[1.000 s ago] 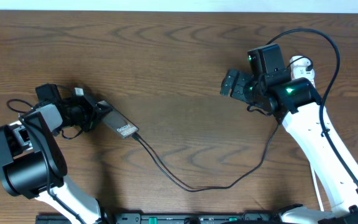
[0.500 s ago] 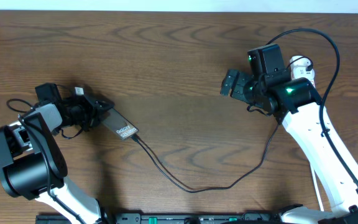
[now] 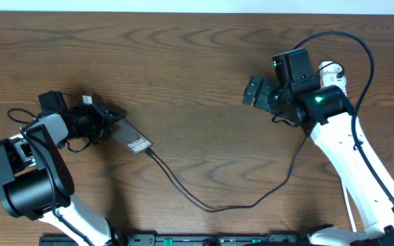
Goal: Plug charger to phone and switch on socket
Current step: 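Lower the phone flat onto the table with the left gripper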
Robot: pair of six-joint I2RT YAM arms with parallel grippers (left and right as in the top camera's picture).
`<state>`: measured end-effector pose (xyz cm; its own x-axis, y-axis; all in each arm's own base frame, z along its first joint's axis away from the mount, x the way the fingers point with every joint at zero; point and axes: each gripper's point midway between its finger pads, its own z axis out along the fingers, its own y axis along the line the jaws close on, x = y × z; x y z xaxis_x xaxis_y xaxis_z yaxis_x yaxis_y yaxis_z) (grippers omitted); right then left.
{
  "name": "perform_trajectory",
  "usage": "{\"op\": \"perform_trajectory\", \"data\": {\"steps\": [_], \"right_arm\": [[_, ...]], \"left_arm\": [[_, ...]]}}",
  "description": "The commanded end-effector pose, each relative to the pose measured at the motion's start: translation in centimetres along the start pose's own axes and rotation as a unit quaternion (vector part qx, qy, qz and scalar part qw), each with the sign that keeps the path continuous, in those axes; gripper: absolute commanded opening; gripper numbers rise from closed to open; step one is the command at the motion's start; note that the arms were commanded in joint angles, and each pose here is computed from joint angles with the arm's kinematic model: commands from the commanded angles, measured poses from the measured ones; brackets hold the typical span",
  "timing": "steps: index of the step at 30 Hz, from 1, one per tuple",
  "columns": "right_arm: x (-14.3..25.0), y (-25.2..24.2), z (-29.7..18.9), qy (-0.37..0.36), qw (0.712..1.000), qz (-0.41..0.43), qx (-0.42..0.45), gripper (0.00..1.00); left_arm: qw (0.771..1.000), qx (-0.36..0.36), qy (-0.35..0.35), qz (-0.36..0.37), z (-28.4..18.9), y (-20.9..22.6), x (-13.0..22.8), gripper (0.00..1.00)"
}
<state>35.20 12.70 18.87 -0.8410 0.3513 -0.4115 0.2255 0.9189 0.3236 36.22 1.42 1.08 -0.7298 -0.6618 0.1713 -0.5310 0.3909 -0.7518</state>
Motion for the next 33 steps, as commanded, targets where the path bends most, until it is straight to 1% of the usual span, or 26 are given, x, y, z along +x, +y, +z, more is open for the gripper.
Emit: {"op": "perform_trajectory", "data": {"steps": [1, 2, 5, 7, 16, 17, 18, 26, 33], "right_arm": [[-0.6, -0.1, -0.7, -0.014, 1.0, 0.006, 0.002, 0.99], [-0.6, -0.1, -0.7, -0.014, 1.0, 0.006, 0.002, 0.99], [-0.6, -0.1, -0.7, -0.014, 1.0, 0.006, 0.003, 0.99], [-0.5, -0.2, -0.7, -0.014, 1.0, 0.006, 0.004, 0.99], [-0.5, -0.2, -0.7, -0.014, 1.0, 0.006, 0.005, 0.99], [-0.5, -0.2, -0.7, -0.014, 1.0, 0.006, 0.004, 0.99], [-0.5, -0.2, -0.7, -0.014, 1.0, 0.006, 0.005, 0.99], [-0.5, -0.2, -0.7, -0.014, 1.0, 0.006, 0.005, 0.99], [-0.5, -0.2, -0.7, -0.014, 1.0, 0.006, 0.005, 0.99]], "left_arm": [[0.998, -0.056, -0.008, -0.018, 0.4, 2.7, 0.0, 0.41], [0.998, -0.056, -0.008, -0.019, 0.4, 2.8, 0.1, 0.47], [0.998, -0.056, -0.007, -0.019, 0.4, 2.8, 0.1, 0.59], [0.998, -0.057, -0.006, -0.021, 0.4, 2.8, 0.2, 0.63], [0.998, -0.059, -0.001, -0.026, 0.4, 3.0, 0.5, 0.63], [0.998, -0.06, -0.001, -0.027, 0.4, 3.0, 0.5, 0.64], [0.998, -0.062, 0.002, -0.03, 0.3, 3.1, 0.6, 0.68], [0.992, -0.119, 0.0, -0.052, 0.0, 5.2, 1.2, 0.73], [0.989, -0.133, 0.004, -0.061, -0.2, 5.7, 1.6, 0.73]]}}
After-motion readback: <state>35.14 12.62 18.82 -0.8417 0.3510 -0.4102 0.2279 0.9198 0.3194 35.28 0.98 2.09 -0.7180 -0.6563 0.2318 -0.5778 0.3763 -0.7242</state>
